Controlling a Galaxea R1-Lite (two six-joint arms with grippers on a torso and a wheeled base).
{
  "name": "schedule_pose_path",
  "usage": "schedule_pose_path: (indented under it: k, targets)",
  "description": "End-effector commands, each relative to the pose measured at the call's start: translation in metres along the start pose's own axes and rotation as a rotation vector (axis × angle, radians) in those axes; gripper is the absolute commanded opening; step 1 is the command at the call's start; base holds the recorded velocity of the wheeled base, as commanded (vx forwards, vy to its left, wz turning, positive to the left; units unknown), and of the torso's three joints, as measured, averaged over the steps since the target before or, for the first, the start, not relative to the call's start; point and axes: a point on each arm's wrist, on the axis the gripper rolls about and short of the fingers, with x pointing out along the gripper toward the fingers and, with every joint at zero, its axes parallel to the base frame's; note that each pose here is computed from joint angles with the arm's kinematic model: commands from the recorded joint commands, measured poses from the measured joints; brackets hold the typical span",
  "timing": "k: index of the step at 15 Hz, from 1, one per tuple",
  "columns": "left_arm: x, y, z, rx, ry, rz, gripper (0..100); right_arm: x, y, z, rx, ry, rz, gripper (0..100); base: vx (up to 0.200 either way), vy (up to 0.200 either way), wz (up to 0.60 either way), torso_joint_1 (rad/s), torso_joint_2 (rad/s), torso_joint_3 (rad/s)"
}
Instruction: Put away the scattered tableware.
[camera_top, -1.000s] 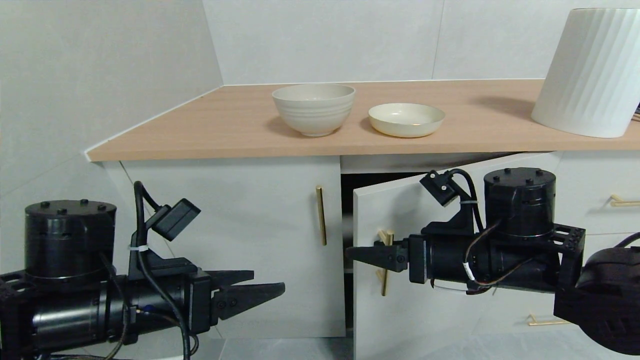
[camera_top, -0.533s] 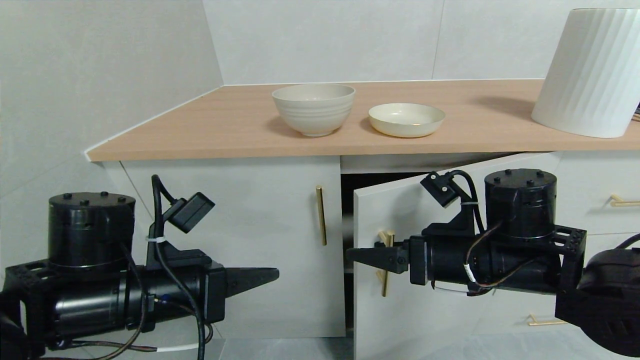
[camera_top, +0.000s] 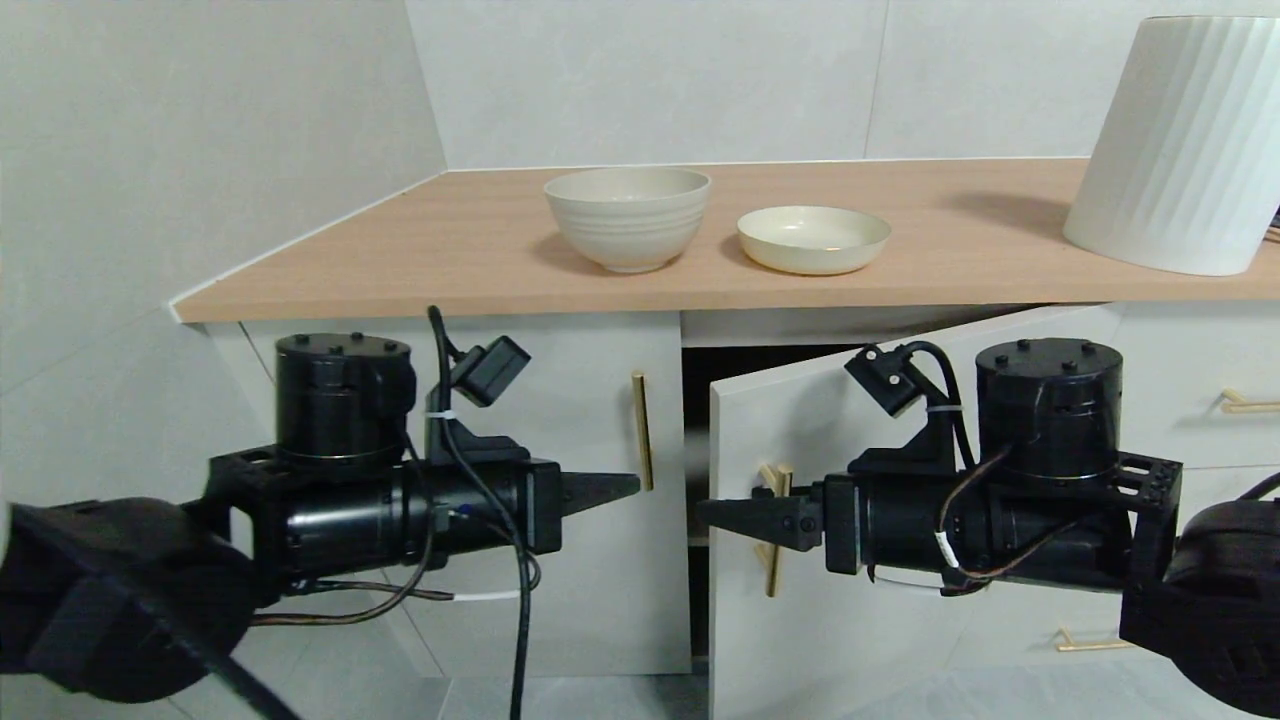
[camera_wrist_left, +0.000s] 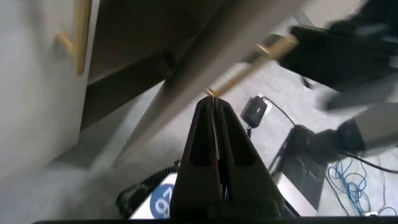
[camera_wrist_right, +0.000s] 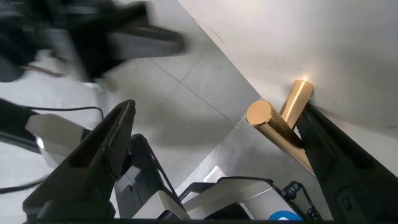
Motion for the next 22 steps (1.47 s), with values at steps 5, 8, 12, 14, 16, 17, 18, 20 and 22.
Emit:
schedule_pose_path:
  k: [5, 8, 12, 14, 16, 17, 18, 20, 22]
  targets:
    - [0.093, 0.045, -0.041, -0.067, -0.168, 0.01, 0, -0.001, 0.001, 0.0, -0.002, -0.003, 0.002, 100, 0.0, 0.0, 0.0, 0.0, 0.0, 0.0]
    - [0.104, 0.035, -0.046, -0.009, -0.239, -0.067, 0, -0.001, 0.0, -0.001, -0.002, -0.002, 0.002, 100, 0.0, 0.0, 0.0, 0.0, 0.0, 0.0]
    - [0.104, 0.024, -0.046, 0.025, -0.282, -0.117, 0, -0.006, -0.001, -0.007, -0.052, 0.011, -0.012, 100, 0.0, 0.0, 0.0, 0.0, 0.0, 0.0]
    - [0.105, 0.022, -0.047, 0.037, -0.283, -0.123, 0, -0.015, -0.001, -0.011, -0.092, 0.015, -0.025, 100, 0.0, 0.0, 0.0, 0.0, 0.0, 0.0]
    - [0.107, 0.023, -0.048, 0.124, -0.286, -0.109, 0, -0.023, -0.001, -0.012, -0.106, 0.012, -0.035, 100, 0.0, 0.0, 0.0, 0.0, 0.0, 0.0]
    - [0.108, 0.023, -0.047, 0.175, -0.289, -0.102, 0, -0.027, -0.002, -0.013, -0.119, 0.012, -0.044, 100, 0.0, 0.0, 0.0, 0.0, 0.0, 0.0]
    - [0.108, 0.023, -0.047, 0.205, -0.29, -0.097, 0, -0.032, -0.003, -0.016, -0.126, 0.012, -0.054, 100, 0.0, 0.0, 0.0, 0.0, 0.0, 0.0]
    - [0.11, 0.021, -0.039, 0.249, -0.312, -0.1, 0, -0.042, 0.0, -0.017, -0.159, 0.004, -0.101, 100, 0.0, 0.0, 0.0, 0.0, 0.0, 0.0]
    - [0.112, 0.018, -0.029, 0.312, -0.326, -0.093, 0, -0.049, 0.0, -0.022, -0.182, 0.031, -0.267, 100, 0.0, 0.0, 0.0, 0.0, 0.0, 0.0]
